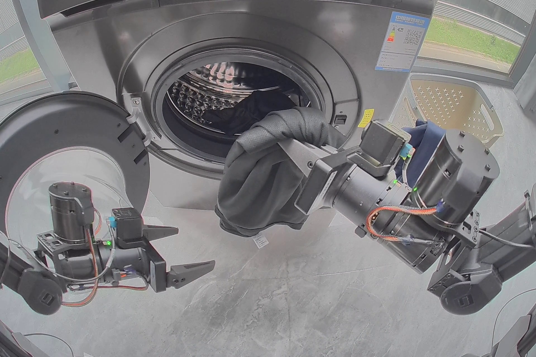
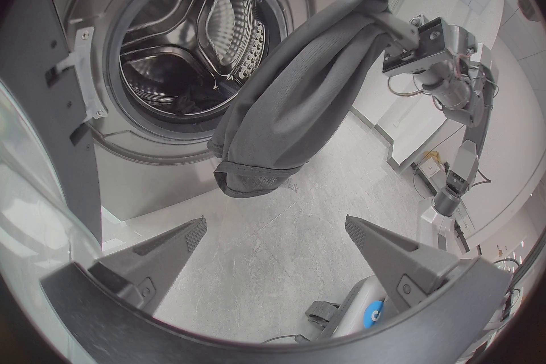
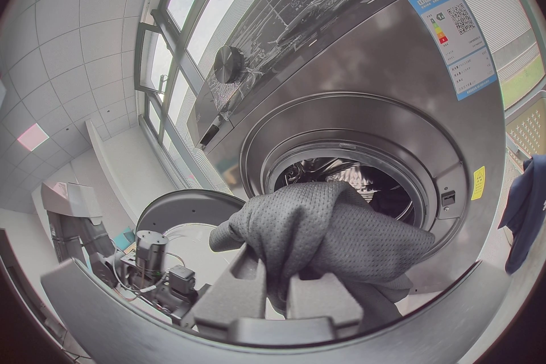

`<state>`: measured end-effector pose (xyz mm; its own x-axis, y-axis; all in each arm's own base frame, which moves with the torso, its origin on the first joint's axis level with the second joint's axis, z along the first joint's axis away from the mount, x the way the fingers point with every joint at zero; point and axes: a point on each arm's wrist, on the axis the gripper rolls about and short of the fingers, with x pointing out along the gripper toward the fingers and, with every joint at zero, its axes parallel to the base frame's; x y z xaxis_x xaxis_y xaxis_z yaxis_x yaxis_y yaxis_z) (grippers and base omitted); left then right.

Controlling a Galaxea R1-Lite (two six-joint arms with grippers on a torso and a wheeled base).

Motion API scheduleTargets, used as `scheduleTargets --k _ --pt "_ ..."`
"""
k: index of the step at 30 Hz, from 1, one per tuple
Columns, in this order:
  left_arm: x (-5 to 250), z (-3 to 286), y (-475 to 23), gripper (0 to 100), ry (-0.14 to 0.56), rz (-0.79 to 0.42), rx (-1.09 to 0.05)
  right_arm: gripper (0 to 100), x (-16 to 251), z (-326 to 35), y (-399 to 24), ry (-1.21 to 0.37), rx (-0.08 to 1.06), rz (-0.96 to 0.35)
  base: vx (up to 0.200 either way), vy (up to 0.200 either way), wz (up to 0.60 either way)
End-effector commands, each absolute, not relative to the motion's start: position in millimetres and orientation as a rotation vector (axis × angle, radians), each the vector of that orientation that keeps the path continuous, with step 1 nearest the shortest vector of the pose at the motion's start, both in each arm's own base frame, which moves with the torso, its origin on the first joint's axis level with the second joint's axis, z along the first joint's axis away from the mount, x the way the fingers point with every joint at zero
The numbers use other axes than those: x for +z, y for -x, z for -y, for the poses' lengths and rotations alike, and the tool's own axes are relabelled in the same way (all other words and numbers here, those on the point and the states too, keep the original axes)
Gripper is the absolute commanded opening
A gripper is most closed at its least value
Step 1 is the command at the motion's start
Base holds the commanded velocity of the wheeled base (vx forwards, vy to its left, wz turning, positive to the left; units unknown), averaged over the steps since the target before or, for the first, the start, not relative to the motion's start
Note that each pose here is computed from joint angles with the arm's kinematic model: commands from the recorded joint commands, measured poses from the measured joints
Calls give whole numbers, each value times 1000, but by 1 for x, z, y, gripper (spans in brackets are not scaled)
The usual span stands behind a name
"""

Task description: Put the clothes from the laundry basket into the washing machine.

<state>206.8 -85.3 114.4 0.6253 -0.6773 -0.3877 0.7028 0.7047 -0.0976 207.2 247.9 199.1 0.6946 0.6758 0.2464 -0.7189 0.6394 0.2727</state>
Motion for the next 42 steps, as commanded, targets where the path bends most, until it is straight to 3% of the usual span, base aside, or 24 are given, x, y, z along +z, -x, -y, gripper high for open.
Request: scheduleTargets --k 1,13,21,42 --pt "93 96 -230 100 -63 -476 -795 0 202 -250 -203 -370 812 133 0 0 0" --pt "72 107 -273 100 -59 -481 -769 0 203 -254 -197 -371 833 133 0 0 0" --pt "58 117 -299 100 -67 -421 -744 0 204 -252 -194 -372 838 133 0 0 0" --pt "56 139 -318 100 -76 -244 -776 0 200 -255 -192 -368 846 119 0 0 0"
